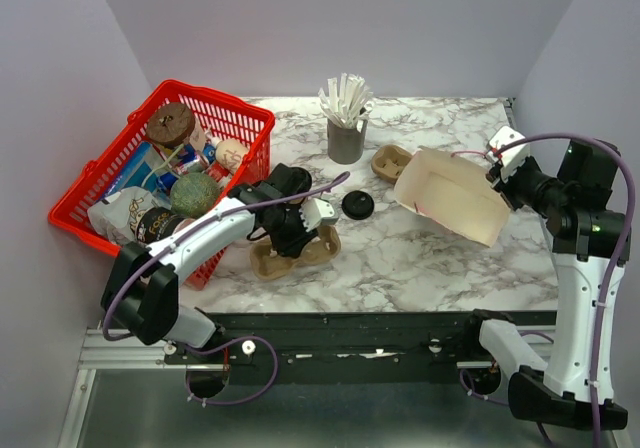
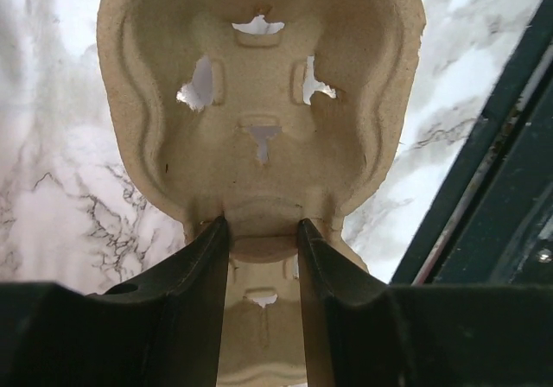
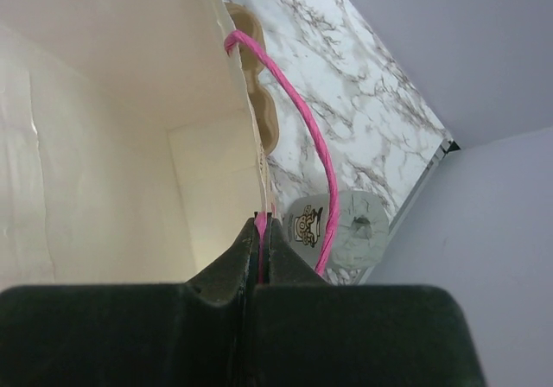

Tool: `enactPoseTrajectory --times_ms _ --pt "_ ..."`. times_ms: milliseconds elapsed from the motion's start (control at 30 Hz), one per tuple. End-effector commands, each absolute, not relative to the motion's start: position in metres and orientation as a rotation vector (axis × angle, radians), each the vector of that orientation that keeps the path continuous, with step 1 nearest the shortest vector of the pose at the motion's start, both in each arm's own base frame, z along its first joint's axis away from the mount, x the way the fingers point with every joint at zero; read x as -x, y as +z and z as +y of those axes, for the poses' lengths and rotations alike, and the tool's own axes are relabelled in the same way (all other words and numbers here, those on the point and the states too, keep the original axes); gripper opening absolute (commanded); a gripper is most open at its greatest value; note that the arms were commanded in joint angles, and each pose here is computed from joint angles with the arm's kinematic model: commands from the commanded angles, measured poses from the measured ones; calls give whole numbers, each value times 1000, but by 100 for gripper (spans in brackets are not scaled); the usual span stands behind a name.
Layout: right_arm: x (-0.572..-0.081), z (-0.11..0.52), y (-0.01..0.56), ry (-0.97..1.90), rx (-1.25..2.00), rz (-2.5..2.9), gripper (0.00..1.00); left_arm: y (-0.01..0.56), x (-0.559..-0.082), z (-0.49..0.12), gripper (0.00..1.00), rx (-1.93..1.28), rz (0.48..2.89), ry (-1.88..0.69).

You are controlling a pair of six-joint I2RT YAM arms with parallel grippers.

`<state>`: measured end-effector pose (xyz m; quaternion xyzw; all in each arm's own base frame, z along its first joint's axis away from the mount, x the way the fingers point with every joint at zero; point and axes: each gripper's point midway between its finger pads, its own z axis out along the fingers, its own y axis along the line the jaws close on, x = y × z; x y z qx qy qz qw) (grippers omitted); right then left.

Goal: Pack the takeout coffee

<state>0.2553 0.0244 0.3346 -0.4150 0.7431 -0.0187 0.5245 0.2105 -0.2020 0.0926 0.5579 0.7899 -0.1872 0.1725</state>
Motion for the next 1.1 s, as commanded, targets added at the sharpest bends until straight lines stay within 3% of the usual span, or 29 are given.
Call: enactPoseTrajectory --times_ms 0,200,333,633,1067 --pt "-243 27 339 -55 1021 1774 1 120 -194 -214 0 -1578 2129 -699" --pt "-237 32 333 -20 986 1783 1 230 -195 -241 0 -1456 1749 -839" --pt "-232 35 323 14 961 1803 1 319 -212 -257 0 -1370 1480 -795" --pt "-232 40 306 83 904 1840 1 452 -235 -302 0 -1194 1079 -882" --pt "-234 39 314 110 793 1873 1 497 -206 -383 0 -1133 732 -1121"
